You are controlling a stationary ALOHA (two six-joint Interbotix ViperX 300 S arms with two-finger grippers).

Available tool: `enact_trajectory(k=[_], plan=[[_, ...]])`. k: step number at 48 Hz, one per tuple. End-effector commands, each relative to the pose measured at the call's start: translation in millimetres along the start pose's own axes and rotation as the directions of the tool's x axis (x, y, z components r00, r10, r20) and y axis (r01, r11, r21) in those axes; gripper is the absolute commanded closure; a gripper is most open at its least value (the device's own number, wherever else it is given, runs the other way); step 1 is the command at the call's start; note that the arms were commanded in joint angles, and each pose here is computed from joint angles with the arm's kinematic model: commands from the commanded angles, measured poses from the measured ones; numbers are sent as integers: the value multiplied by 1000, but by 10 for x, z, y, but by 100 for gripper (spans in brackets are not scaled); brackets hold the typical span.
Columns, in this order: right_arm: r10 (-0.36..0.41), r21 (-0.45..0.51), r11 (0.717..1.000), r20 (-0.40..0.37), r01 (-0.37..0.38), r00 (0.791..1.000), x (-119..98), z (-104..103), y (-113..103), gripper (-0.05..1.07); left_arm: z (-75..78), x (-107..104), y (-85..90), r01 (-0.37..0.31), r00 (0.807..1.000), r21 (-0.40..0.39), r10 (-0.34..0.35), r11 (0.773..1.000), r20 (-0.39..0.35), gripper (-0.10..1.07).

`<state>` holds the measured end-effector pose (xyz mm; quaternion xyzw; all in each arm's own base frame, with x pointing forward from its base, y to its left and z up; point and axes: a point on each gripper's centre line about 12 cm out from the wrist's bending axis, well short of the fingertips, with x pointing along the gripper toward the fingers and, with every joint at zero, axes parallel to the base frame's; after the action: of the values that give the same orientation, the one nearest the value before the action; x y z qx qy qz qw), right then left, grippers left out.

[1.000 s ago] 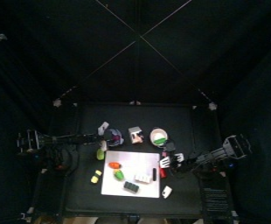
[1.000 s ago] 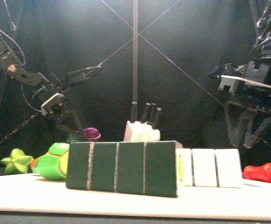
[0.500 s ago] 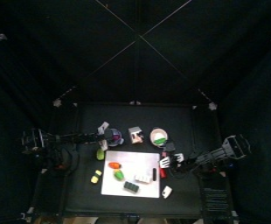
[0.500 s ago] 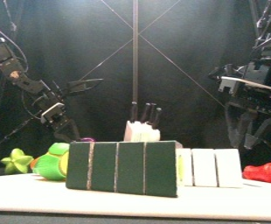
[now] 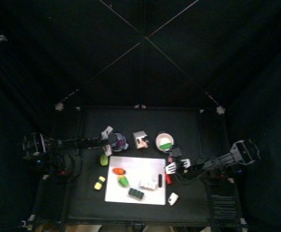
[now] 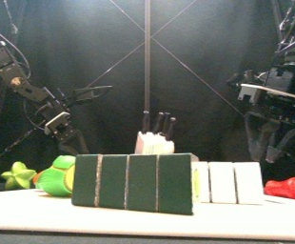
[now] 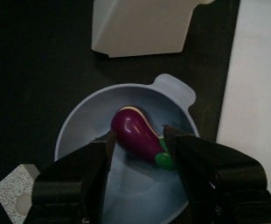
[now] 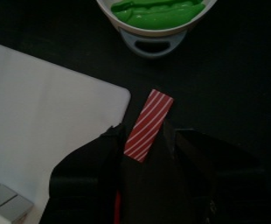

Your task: Place eggplant into bowl

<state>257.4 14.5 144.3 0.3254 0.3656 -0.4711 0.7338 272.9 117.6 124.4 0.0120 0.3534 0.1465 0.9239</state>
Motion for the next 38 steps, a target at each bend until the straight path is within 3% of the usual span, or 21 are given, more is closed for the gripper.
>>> enact_trajectory(k=[1,23,38], plan=[[17,12,1000,4,-17,1000,-40,34,29,24,130,-25,23,-7,999,-2,7,1000,45,13],[22,9,1000,5,-22,1000,-54,42,30,24,314,-190,27,-16,987,-17,18,1000,161,13],[48,2,999,40,-48,998,-102,134,20,25,490,-446,39,-21,944,-104,54,994,326,13]])
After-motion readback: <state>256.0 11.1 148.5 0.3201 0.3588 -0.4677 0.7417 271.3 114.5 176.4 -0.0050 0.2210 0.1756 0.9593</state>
